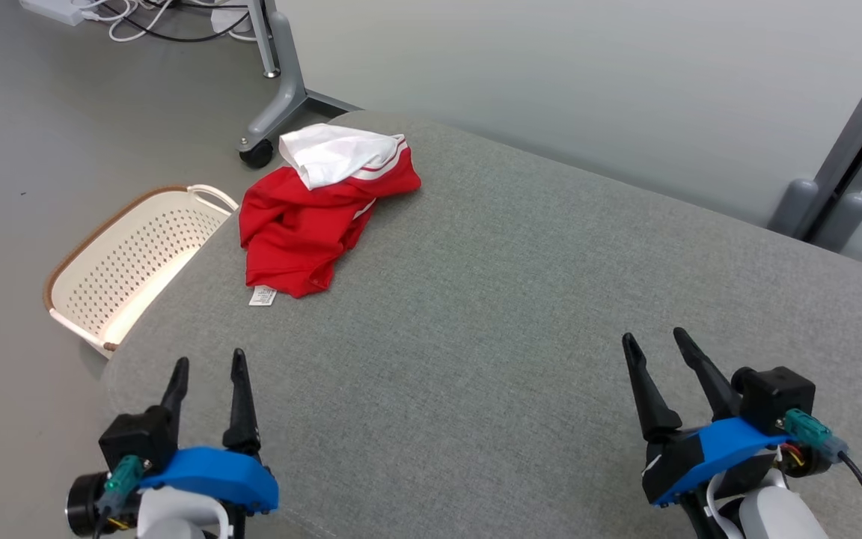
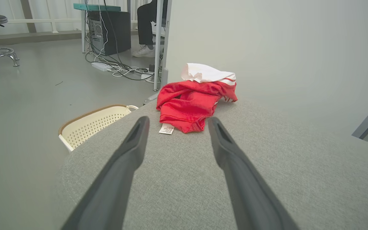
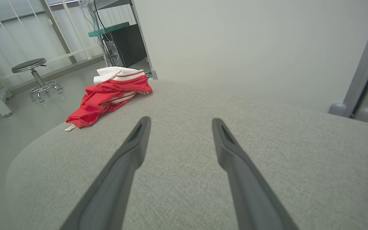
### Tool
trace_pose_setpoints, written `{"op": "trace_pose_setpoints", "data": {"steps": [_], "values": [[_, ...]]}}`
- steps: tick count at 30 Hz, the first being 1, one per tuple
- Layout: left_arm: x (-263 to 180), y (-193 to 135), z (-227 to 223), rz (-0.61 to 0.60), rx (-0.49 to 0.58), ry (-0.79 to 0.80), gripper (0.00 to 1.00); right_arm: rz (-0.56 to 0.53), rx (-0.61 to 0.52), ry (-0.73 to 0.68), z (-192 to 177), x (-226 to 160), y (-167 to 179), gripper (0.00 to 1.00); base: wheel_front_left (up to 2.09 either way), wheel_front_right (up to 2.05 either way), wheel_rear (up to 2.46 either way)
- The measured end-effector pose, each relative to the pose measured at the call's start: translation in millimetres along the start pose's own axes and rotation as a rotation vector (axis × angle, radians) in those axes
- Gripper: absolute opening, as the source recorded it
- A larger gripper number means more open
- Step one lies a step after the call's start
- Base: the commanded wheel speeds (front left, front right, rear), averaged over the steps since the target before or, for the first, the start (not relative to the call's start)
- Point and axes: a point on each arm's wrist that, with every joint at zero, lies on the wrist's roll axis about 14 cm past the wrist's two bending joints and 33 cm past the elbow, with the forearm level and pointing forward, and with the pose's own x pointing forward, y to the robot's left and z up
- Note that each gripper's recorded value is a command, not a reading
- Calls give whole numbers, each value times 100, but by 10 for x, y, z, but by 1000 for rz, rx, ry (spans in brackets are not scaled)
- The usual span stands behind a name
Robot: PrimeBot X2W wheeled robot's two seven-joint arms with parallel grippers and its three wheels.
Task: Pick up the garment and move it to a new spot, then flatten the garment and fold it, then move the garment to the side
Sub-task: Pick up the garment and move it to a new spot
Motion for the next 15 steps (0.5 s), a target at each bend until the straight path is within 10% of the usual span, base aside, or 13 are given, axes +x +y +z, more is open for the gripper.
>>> {"op": "trace_pose_setpoints", "data": {"steps": [15], "values": [[1624,-463,1200,-165,306,-129,100,-235,-67,-16,92,-151,-1011,100,0,0,0]]}}
